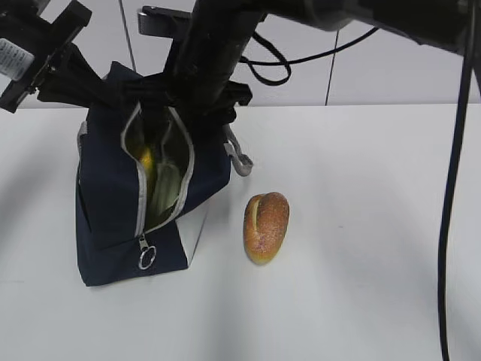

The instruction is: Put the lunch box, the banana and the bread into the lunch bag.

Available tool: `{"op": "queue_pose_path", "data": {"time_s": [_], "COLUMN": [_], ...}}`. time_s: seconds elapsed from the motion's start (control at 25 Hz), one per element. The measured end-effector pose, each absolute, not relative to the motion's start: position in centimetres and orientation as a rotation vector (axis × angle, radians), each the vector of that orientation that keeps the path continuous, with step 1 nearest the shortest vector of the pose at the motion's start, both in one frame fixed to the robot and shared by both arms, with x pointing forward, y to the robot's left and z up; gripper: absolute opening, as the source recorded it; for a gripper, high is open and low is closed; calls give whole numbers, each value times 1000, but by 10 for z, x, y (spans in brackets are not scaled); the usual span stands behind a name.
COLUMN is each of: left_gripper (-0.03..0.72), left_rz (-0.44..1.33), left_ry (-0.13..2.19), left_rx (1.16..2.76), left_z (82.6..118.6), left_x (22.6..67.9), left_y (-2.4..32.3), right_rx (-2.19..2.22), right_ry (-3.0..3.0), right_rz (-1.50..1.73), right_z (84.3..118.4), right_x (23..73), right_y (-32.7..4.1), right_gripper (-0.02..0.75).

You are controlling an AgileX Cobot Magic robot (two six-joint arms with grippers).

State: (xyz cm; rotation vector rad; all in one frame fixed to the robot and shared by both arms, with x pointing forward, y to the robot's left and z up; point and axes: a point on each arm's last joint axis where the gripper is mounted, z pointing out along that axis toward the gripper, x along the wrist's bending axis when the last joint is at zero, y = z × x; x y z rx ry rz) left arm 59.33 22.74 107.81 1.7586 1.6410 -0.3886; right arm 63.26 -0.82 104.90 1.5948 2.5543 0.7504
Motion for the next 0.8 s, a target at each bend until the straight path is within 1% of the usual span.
{"op": "queue_pose_path", "data": {"time_s": [0.12, 0.36, 0.52, 0.68, 0.76, 0.8], "left_gripper": [0, 0, 0, 0, 0, 0], "left_rz": [-389, -388, -389, -389, -388, -388], "left_ry": [1641, 1641, 1641, 1641, 1641, 1641], "left_rx": [1759, 1758, 1759, 1759, 1759, 1760], "left_z": [1078, 1078, 1078, 1078, 1078, 1078], "left_x": [593, 593, 593, 593, 593, 593], "left_y": [227, 227, 227, 227, 227, 228], "right_rx": [1533, 1489, 1478, 1439, 1420, 1415], "right_ry": [2537, 2491, 2475, 2438, 2418, 2418], "right_rz": [656, 660, 684, 641, 590, 547], "right_z": [1065, 1084, 1106, 1130, 1136, 1133], "right_x": [633, 631, 618, 595, 582, 577], "right_y": [-16, -22, -32, -55, -68, -74], "right_gripper": [563, 563, 563, 563, 563, 563]}}
